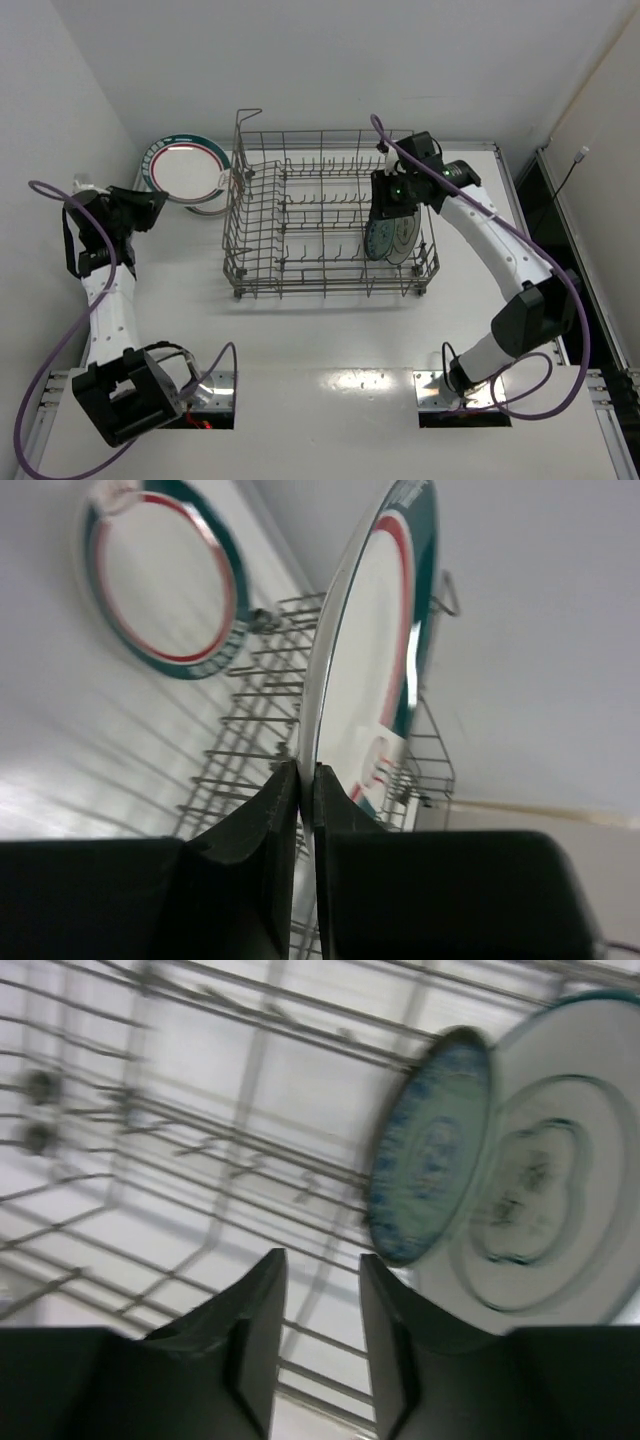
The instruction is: Load the plates into the dish rack
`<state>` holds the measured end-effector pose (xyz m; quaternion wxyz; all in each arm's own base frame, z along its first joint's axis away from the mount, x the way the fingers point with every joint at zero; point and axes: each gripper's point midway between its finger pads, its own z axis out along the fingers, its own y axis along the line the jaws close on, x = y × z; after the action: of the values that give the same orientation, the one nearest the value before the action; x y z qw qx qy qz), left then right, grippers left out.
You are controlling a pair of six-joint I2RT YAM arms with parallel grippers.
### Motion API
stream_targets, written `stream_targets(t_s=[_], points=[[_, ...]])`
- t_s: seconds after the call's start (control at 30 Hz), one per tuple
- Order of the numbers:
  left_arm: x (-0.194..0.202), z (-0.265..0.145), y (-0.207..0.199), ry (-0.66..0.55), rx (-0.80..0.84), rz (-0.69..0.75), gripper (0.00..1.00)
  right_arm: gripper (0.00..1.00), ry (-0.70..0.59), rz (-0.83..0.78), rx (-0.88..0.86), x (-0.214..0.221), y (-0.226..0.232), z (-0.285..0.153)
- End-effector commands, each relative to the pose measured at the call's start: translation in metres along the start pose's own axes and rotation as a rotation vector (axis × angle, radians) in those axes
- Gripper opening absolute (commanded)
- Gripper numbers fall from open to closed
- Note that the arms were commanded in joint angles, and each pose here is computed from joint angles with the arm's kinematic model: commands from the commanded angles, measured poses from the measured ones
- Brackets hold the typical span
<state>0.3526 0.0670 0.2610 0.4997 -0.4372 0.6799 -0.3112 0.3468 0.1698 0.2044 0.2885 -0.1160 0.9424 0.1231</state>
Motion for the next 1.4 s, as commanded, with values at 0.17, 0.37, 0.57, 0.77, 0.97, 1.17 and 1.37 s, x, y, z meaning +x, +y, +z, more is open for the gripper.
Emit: stream_targets(t_s=[0.17, 0.37, 0.57, 0.77, 0.97, 1.17, 1.37], points=[[0.048, -0.033, -0.133, 0.107, 0.458, 0.083, 0.01, 0.61, -0.226, 0.210, -0.807, -0.038, 0.089, -0.047], [0.040, -0.043, -0.157, 0.040, 0.471, 0.181, 0.01, 0.65, -0.305, 0.226, -0.984, -0.059, 0.103, -0.062], [0.011, -0.040, -0.135, -0.077, 0.263, 0.295, 0.01, 0.65, -0.293, 0.225, -0.988, -0.060, 0.106, -0.061], [-0.022, -0.039, -0.101, -0.208, 0.068, 0.368, 0.01, 0.65, -0.250, 0.227, -1.000, -0.051, 0.106, -0.052], [-0.033, -0.052, -0.122, -0.245, 0.091, 0.395, 0.01, 0.65, -0.260, 0.208, -1.009, -0.051, 0.107, -0.054], [0.013, -0.059, -0.176, -0.057, 0.422, 0.327, 0.01, 0.65, -0.290, 0.198, -1.037, -0.060, 0.109, -0.056], [0.056, -0.062, -0.196, 0.087, 0.607, 0.255, 0.01, 0.65, -0.322, 0.186, -1.068, -0.065, 0.112, -0.064]])
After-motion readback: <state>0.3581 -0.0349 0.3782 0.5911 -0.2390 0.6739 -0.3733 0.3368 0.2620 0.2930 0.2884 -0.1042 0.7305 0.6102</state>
